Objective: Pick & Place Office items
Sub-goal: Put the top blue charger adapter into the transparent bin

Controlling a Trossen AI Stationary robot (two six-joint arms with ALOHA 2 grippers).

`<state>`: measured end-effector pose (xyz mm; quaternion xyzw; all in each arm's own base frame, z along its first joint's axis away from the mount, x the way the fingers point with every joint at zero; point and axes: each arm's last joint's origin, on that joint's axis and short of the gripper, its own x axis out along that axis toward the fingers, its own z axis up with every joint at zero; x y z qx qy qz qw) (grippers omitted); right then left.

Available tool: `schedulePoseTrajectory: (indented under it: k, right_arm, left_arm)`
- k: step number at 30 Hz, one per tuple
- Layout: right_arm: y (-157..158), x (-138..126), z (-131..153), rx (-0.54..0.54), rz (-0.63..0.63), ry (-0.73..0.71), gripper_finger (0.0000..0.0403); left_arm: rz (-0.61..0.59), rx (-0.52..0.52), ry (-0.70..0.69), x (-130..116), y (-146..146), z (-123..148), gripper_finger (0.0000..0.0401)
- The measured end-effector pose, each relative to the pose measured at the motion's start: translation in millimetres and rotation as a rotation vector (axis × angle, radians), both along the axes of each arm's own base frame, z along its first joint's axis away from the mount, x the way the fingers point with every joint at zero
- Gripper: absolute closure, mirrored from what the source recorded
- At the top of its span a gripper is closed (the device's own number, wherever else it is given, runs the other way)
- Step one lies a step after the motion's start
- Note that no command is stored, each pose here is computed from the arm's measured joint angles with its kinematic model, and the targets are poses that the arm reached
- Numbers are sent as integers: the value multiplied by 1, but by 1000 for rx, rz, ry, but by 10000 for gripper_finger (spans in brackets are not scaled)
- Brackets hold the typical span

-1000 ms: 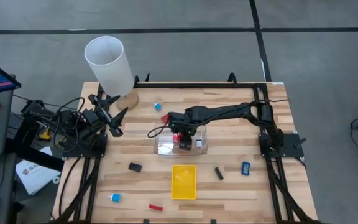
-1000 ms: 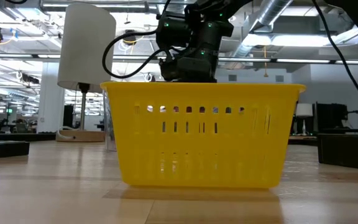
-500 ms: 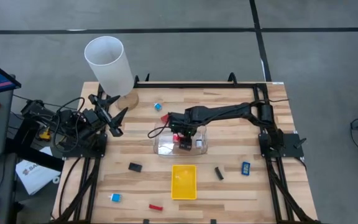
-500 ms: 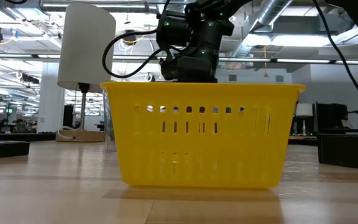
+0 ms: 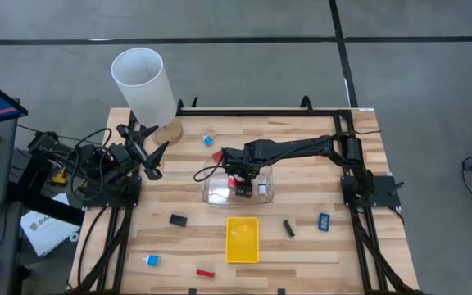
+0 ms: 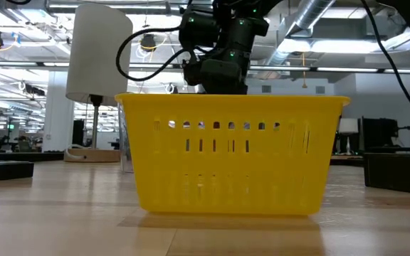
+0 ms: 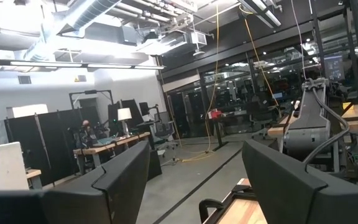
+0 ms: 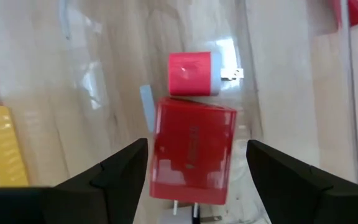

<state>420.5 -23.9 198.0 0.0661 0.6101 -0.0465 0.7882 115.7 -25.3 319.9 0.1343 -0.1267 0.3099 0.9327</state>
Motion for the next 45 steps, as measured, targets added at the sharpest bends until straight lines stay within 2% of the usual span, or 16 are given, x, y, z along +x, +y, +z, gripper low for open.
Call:
schedulePoseTrajectory:
  k: [7,16,19,25,27,29,33,36,40,45]
  right_arm:
    - [13,8,25,-3,28,-53,137]
    - [25,9,90,-101,10,-87,137]
    - [30,4,107,-131,-1,-84,137]
    - [41,-15,127,-202,-48,-25,137]
    - [46,-24,133,-211,-64,-29,137]
    - [53,-31,138,-227,-77,-53,137]
    - [71,-52,147,-240,-100,-108,137]
    - [91,-71,145,-229,-110,-164,137]
    - [124,-98,130,-191,-105,-272,137]
    - [157,-139,104,-179,-132,-416,138]
  left_arm:
    - [0,0,0,0,0,0,148]
    - [16,-9,4,0,0,0,148]
    - [74,-21,34,-1,2,-1,148]
    - [303,-75,180,-3,6,-8,148]
    - [335,-83,201,-3,6,-10,148]
    - [325,-80,196,-3,6,-9,148]
    - [231,-48,181,1,3,-12,148]
    - [196,-47,190,5,1,-16,148]
    - [170,-66,202,10,-1,-22,148]
    - [47,-119,167,18,-6,-26,150]
